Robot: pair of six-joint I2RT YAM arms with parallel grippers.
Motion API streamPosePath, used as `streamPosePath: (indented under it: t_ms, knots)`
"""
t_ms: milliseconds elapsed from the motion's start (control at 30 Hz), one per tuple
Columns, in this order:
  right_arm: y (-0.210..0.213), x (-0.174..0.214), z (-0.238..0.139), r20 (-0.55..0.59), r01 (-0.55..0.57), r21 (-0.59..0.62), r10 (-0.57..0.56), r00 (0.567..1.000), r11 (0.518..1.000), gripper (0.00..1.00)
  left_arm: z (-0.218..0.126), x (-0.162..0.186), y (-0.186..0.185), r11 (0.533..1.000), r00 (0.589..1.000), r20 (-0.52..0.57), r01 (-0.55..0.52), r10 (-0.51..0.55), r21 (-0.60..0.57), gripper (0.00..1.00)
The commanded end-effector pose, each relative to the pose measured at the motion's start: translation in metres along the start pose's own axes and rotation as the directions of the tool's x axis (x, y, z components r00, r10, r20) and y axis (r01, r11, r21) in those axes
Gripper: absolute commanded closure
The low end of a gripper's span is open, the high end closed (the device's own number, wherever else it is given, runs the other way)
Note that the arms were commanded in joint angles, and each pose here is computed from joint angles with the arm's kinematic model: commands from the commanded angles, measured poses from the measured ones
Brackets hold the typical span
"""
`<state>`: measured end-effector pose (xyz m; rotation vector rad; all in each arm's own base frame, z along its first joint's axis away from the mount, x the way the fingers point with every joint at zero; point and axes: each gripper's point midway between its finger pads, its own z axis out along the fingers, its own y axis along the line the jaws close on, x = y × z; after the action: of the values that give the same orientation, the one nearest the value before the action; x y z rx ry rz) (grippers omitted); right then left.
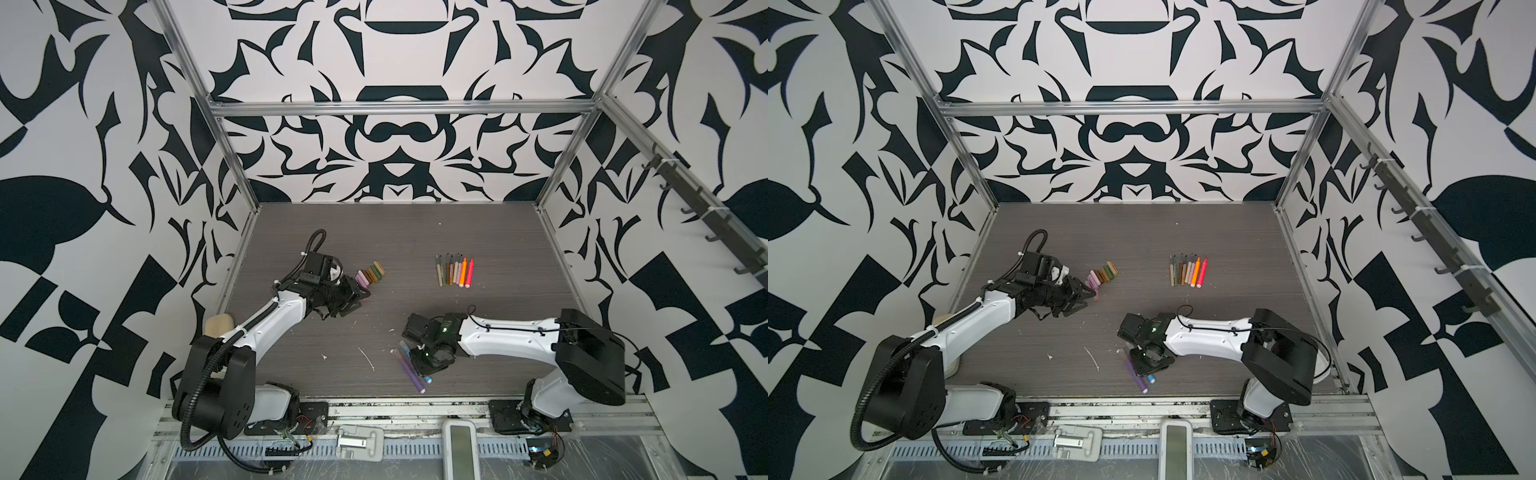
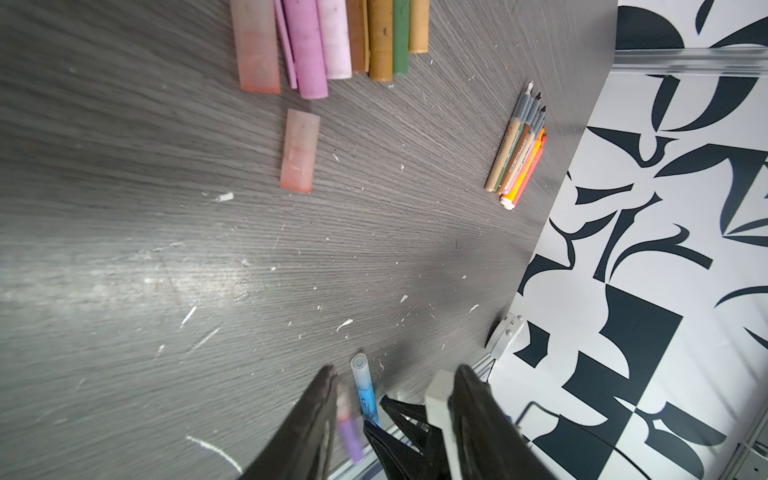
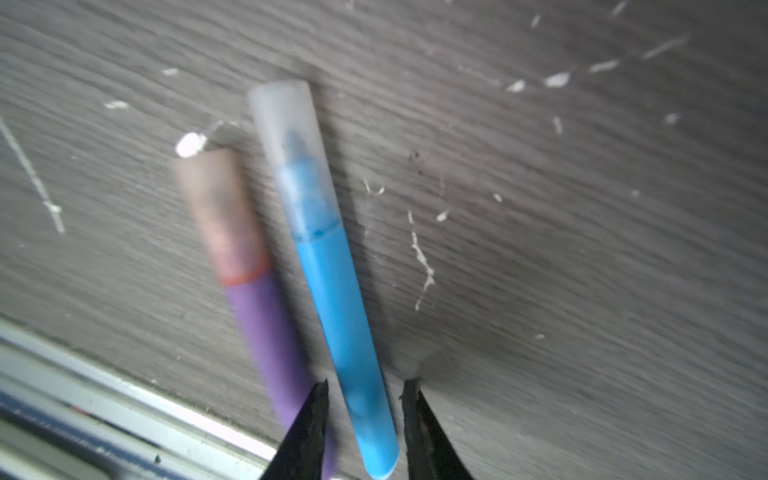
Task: Open the pen caps
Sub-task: 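Close the right gripper on the purple marker's lower end and lift it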
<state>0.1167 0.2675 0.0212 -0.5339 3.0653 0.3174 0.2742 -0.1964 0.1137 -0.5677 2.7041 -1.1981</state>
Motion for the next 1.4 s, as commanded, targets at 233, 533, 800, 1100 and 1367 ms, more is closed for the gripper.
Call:
streamPosePath:
  t_ms: [233, 533, 800, 1100, 1367]
  knots:
    - [-0.016, -0.007, 0.001, 0.031, -0.057, 0.21, 0.051, 0.998, 0.976, 0.68, -0.008, 0.009, -0.019, 0.998, 0.996, -0.069, -0.054, 0.057, 0.042, 0.52]
    - [0.008, -0.028, -0.01, 0.081, -0.055, 0.139, 0.044, 0.996, 0.989, 0.93, -0.006, 0.023, -0.018, 0.997, 0.987, -0.149, -0.048, 0.057, 0.063, 0.51]
    - [0.04, -0.049, -0.025, 0.064, 0.056, 0.069, -0.06, 0.996, 0.996, 0.62, -0.006, 0.027, -0.013, 0.997, 0.985, -0.165, -0.048, 0.058, 0.06, 0.51]
    - [0.111, -0.028, -0.031, 0.093, 0.361, 0.032, -0.362, 0.927, 0.932, 0.6, -0.018, 0.012, -0.003, 0.998, 0.993, -0.119, 0.0, 0.008, 0.062, 0.51]
    - [0.166, 0.017, -0.003, 0.037, 0.546, -0.063, -0.545, 0.838, 0.835, 0.61, -0.04, -0.004, 0.008, 0.998, 0.998, -0.045, 0.036, -0.033, 0.055, 0.51]
